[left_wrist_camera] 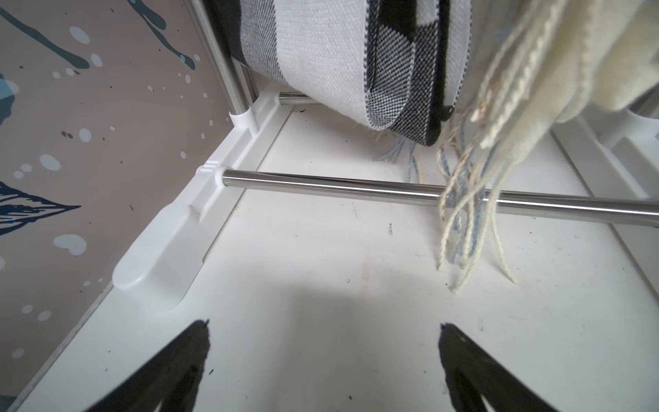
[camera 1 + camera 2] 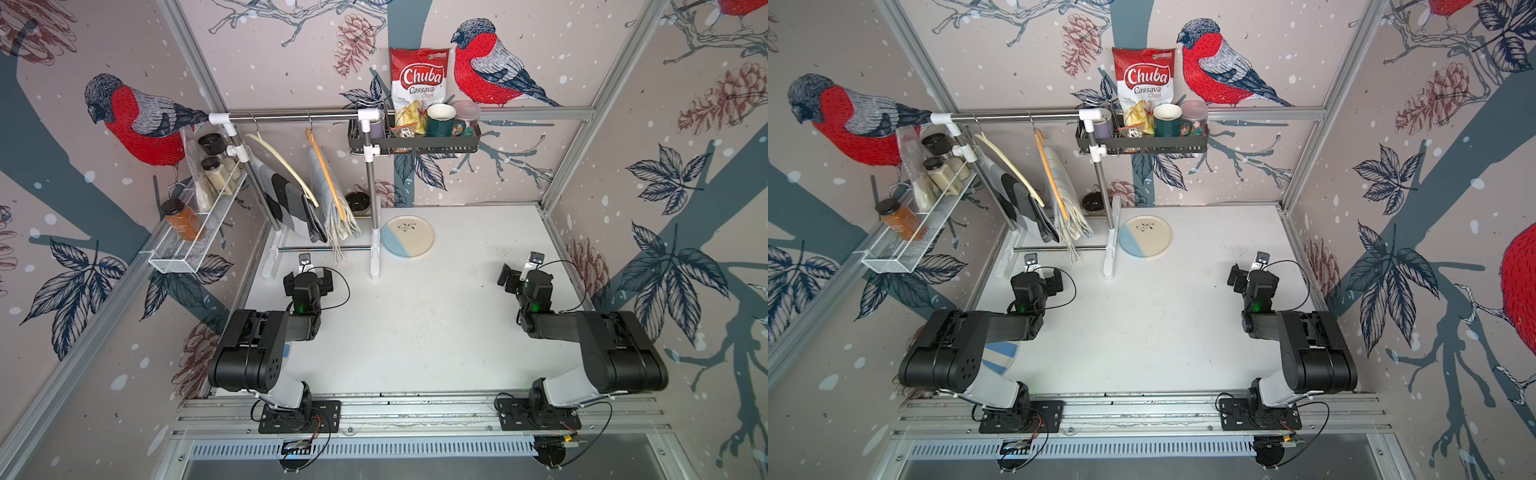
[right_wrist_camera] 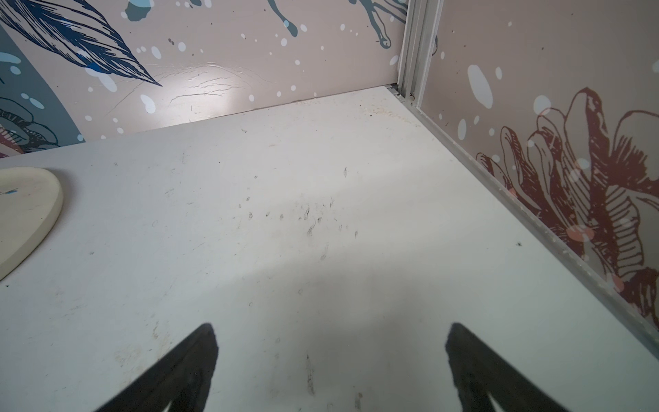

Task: Hang the scarf on the hanger
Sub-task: Reset both arms

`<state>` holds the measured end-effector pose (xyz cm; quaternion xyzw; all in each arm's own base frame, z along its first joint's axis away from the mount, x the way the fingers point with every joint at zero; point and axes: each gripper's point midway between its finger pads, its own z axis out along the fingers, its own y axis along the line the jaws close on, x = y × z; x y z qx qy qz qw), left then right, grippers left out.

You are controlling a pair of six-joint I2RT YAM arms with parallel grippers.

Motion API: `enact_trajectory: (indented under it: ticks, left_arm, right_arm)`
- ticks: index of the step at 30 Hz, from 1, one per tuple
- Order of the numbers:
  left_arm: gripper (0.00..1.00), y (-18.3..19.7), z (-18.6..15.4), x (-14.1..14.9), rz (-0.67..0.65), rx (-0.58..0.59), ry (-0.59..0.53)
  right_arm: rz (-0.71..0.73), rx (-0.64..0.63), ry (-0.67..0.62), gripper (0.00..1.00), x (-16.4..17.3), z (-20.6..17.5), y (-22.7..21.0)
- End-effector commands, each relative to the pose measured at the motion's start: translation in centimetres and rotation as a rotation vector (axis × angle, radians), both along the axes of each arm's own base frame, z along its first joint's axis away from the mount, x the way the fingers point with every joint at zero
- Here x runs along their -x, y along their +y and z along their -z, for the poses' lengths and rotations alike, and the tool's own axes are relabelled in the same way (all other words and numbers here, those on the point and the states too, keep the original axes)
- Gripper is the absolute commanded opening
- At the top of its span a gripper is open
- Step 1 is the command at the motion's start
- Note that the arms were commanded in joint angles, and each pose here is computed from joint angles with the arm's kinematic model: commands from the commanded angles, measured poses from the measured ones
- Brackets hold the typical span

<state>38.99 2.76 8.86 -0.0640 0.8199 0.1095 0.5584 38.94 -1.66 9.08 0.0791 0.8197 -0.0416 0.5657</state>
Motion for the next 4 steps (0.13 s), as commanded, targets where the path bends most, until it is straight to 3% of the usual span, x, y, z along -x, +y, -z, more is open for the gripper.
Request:
enact_trajectory:
  ticks: [1,4]
  left_arm:
    - [0.99,0.05,-0.68,-0.27,0.004,-0.003,-0.028]
    - [0.99,0.03,-0.7,-0.28,0.004,-0.003,-0.029]
  right_arm:
    - [-0.013,0.004,-0.013,1.0,-0.3,-0.43,0.1]
    - [-0.015,0.014,-0.022,1.0,0.0,-0.67,0.28]
